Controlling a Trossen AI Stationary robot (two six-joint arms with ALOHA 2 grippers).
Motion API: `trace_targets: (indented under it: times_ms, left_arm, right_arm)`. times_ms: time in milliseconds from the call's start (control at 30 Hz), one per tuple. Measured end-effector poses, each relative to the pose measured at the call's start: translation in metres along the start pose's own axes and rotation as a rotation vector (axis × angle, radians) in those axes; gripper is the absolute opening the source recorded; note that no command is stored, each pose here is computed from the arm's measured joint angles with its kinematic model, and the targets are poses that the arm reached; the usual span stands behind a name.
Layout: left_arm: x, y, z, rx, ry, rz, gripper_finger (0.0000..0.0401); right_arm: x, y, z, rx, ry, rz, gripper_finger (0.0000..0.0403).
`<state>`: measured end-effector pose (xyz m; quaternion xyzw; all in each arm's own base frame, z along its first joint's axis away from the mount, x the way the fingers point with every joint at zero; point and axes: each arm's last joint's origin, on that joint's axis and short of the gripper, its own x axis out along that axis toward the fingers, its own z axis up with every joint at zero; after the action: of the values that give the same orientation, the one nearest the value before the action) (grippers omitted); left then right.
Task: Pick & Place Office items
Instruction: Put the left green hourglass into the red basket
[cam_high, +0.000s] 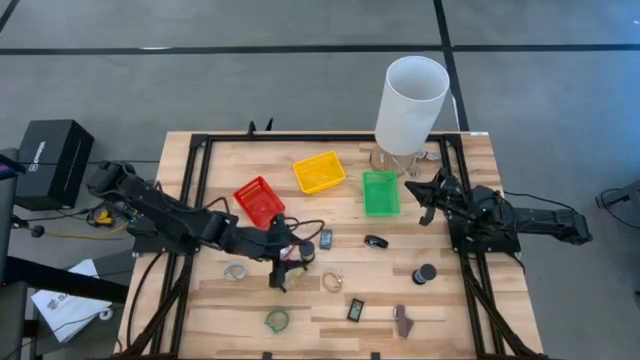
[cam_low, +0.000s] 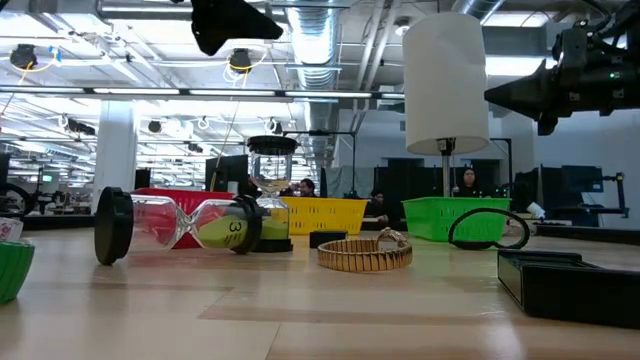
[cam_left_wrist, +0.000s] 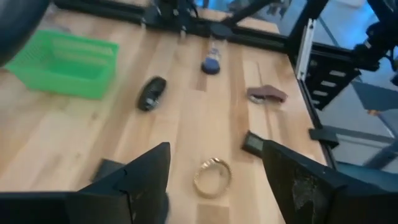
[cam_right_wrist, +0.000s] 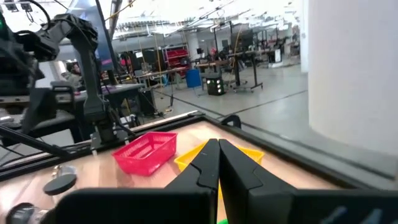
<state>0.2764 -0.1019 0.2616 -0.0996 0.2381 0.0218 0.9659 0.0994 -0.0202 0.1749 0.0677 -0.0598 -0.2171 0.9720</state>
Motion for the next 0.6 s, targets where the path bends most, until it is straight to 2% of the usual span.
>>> trace_targets:
  times_ms: [67, 300, 600]
  left_arm:
    - [0.01, -0.004, 0.001, -0.011, 0.028, 0.001, 0.0245]
    - [0.041, -0.015, 0.001, -0.059, 0.259, 0.058, 0.0244]
    - [0.058, -0.016, -0.016, -0.176, 0.48, 0.127, 0.0244]
  right_arm:
    - [0.0, 0.0, 0.002, -0.024, -0.016, -0.004, 0.0]
    - [0.0, 0.0, 0.01, -0.03, -0.1, 0.0, 0.0]
    - [-0.003, 0.001, 0.024, -0.192, -0.238, -0.016, 0.0]
